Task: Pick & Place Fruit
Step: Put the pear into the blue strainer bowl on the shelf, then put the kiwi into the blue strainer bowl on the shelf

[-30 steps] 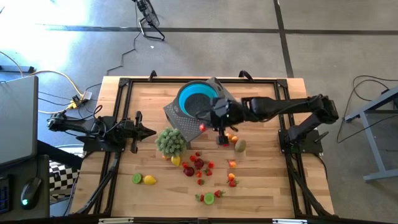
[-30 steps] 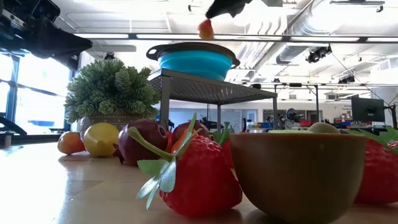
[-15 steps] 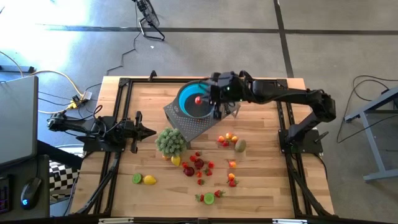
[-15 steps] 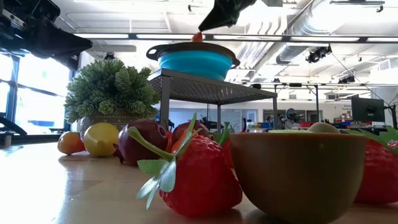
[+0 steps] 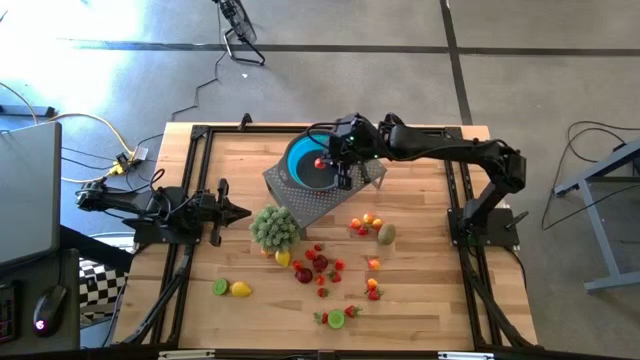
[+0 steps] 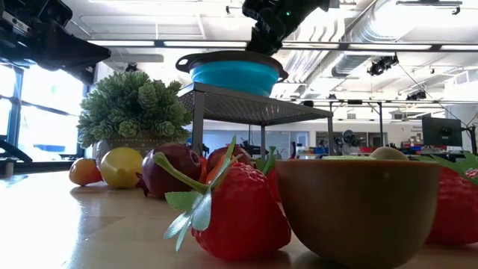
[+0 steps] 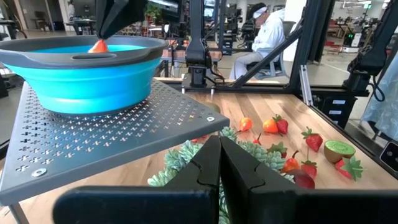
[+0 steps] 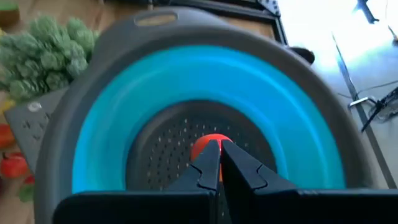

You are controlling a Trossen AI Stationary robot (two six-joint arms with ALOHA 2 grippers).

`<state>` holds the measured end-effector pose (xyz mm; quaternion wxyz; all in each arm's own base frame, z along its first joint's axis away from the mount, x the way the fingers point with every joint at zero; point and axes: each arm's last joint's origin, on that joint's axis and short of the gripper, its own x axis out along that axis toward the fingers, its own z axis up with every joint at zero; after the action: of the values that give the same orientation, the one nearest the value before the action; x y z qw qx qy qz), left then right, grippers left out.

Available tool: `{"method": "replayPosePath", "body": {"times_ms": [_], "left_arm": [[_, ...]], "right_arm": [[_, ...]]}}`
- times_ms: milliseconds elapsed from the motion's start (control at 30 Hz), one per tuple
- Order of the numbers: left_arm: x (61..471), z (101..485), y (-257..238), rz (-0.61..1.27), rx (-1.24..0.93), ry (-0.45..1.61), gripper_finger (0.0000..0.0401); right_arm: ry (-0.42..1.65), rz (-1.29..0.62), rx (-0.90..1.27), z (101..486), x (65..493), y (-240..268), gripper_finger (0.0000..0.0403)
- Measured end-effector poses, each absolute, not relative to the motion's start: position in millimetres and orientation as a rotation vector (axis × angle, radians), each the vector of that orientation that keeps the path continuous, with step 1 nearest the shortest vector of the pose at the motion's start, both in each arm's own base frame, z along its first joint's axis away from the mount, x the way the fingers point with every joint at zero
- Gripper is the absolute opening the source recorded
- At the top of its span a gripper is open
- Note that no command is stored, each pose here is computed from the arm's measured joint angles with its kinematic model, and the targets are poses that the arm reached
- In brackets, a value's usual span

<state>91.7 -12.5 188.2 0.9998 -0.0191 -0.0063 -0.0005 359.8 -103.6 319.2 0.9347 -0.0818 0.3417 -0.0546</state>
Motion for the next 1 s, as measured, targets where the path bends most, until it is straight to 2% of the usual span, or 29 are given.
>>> {"method": "replayPosePath", "body": {"times_ms": [367, 633, 733, 833, 1000], "left_arm": [[92, 188, -13, -0.001, -0.036, -0.011, 0.0001], [92, 188, -13, -0.001, -0.036, -0.011, 0.0001], [92, 188, -12, -0.001, -0.036, -0.011, 0.0001], [92, 188, -12, -0.001, -0.036, -0.011, 0.0001], [92, 188, -13, -0.001, -0.036, -0.01, 0.0001]], "right_arm": [[0.712, -0.126, -0.162, 318, 359, -105, 0.0012], [0.721, -0.134, -0.167, 318, 358, -104, 0.0072], [0.733, -0.156, -0.176, 322, 354, -102, 0.0084], [0.742, -0.158, -0.181, 330, 345, -97, 0.0072], [0.766, -0.141, -0.146, 344, 328, -83, 0.0019]]}}
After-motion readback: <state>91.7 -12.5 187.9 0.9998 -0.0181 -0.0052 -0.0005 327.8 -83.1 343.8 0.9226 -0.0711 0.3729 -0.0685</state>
